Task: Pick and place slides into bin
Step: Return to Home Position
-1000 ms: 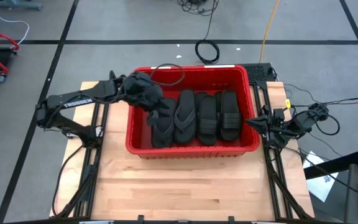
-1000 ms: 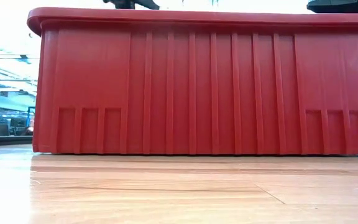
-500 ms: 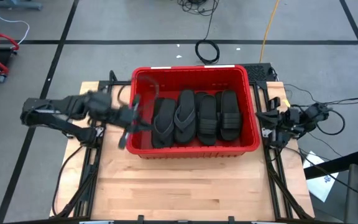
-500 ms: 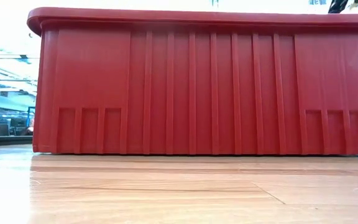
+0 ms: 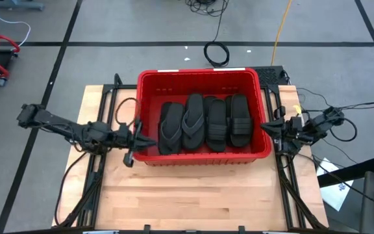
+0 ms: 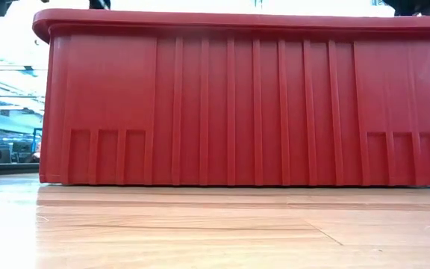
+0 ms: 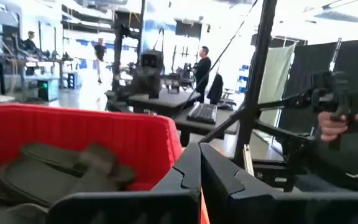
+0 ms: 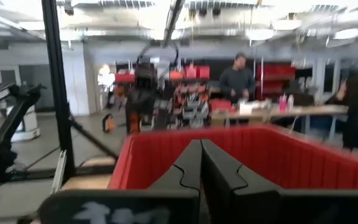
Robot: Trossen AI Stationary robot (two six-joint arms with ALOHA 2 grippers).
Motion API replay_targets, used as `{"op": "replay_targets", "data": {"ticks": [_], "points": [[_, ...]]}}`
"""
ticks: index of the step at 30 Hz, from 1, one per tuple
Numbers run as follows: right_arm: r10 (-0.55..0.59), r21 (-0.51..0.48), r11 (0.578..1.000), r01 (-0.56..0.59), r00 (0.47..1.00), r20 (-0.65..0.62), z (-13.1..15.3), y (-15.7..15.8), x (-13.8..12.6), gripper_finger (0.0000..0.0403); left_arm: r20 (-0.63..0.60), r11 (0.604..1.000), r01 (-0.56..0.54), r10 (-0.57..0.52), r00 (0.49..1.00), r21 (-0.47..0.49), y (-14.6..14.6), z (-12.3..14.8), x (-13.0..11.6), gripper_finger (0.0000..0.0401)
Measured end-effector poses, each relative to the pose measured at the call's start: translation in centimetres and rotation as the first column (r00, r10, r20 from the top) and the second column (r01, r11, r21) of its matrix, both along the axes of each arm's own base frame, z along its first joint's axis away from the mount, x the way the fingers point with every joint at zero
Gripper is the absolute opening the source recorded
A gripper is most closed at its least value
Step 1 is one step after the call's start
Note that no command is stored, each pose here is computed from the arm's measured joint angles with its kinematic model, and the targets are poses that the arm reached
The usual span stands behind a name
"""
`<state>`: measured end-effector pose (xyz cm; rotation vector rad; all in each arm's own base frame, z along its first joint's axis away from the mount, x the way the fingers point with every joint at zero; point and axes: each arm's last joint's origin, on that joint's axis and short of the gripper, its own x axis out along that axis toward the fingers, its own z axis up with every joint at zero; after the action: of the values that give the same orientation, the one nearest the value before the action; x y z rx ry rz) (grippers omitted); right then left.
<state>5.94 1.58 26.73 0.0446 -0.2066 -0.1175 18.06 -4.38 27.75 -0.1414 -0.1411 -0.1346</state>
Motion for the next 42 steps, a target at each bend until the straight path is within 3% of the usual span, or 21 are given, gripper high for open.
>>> {"op": "replay_targets", "data": {"ticks": [6,12,15,25,31,35,39,42], "points": [[0.011,0.099,0.995,-0.001,0.995,-0.097,-1.1,-0.3,-0.4,0.0,0.032,0.989,-0.128,0.126,0.992,0.069,1.5,1.2,-4.0,0.0],[0.024,0.143,0.99,-0.005,0.991,-0.134,0.5,-1.1,-1.7,0.0,-0.014,0.984,-0.179,0.179,0.984,0.022,2.8,2.1,-8.5,0.0],[0.023,0.14,0.99,-0.002,0.989,-0.149,1.4,-1.5,-2.4,0.0,-0.101,0.982,-0.186,0.188,0.977,0.023,3.0,1.1,-9.1,0.0],[-0.001,0.056,0.998,0.013,0.976,-0.219,1.9,-2.2,-3.5,0.0,-0.081,0.972,-0.218,0.225,0.971,0.092,3.3,1.1,-10.1,0.0],[-0.13,-0.042,0.991,0.124,0.967,-0.218,2.3,-2.7,-3.8,0.0,-0.04,0.965,-0.24,0.245,0.969,0.109,3.6,1.3,-10.8,0.0],[-0.229,-0.042,0.973,0.225,0.944,-0.237,3.7,-4.0,-5.6,0.0,-0.026,0.96,-0.269,0.272,0.962,0.082,3.9,1.4,-11.3,0.0],[-0.08,0.107,0.989,0.104,0.976,-0.202,5.6,-5.1,-7.8,0.0,-0.026,0.963,-0.267,0.267,0.963,0.03,3.9,1.4,-11.4,0.0],[0.041,0.155,0.988,-0.006,0.974,-0.224,5.6,-4.6,-7.4,0.0,-0.037,0.966,-0.256,0.257,0.966,0.012,3.9,1.4,-11.3,0.0]]}}
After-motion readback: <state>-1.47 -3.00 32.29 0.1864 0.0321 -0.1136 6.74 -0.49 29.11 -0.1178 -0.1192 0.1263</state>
